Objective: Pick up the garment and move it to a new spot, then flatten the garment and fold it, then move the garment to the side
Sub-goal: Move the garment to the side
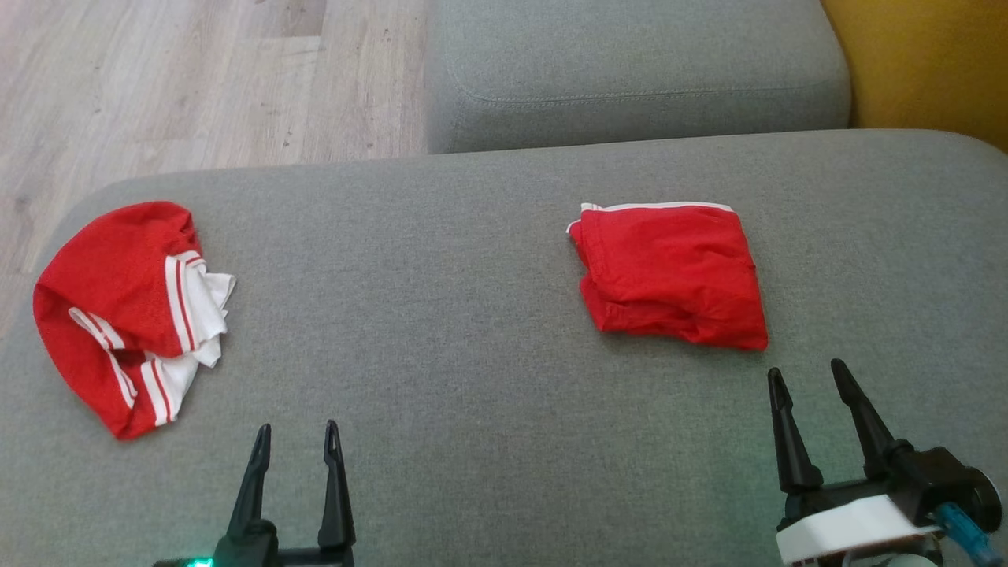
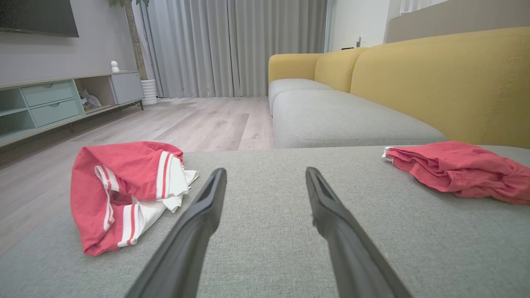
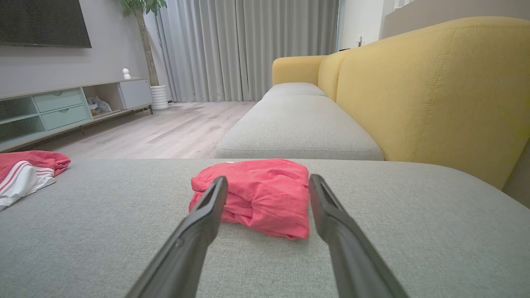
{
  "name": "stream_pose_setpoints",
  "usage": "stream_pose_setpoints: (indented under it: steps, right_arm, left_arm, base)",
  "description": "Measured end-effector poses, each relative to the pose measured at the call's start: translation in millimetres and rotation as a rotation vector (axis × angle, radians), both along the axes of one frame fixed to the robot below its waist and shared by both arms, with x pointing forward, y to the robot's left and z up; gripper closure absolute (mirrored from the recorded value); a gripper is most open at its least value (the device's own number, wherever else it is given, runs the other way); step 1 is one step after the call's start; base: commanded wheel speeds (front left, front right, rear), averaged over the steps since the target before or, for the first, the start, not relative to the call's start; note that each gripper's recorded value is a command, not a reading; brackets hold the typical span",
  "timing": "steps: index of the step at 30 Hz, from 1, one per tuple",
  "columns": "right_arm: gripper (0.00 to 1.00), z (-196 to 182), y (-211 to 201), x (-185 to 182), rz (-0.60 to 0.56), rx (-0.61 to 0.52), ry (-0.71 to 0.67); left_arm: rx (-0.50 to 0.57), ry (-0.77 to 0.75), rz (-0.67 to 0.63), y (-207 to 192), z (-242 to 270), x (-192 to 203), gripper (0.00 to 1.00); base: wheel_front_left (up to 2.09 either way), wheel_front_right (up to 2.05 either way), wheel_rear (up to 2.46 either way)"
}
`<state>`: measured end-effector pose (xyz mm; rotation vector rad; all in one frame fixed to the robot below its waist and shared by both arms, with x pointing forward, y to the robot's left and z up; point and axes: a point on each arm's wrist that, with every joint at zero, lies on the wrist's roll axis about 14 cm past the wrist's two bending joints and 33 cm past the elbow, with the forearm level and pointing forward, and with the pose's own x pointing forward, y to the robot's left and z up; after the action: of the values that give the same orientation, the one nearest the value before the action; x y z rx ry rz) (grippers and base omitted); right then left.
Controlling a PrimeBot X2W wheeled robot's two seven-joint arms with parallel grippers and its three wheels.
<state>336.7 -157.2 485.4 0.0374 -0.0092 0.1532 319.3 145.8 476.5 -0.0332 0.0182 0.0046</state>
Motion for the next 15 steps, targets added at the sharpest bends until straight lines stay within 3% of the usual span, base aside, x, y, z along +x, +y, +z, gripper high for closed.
stream_pose_setpoints:
  steps: [15]
  right_arm:
    - [0.00, -34.3, -7.6, 8.3, -0.011, -0.002, 0.112]
  left_arm:
    - [-0.038, 0.032, 0.006, -3.3, -7.1, 3.6, 0.00]
  base:
    - [0.00, 0.00, 0.00]
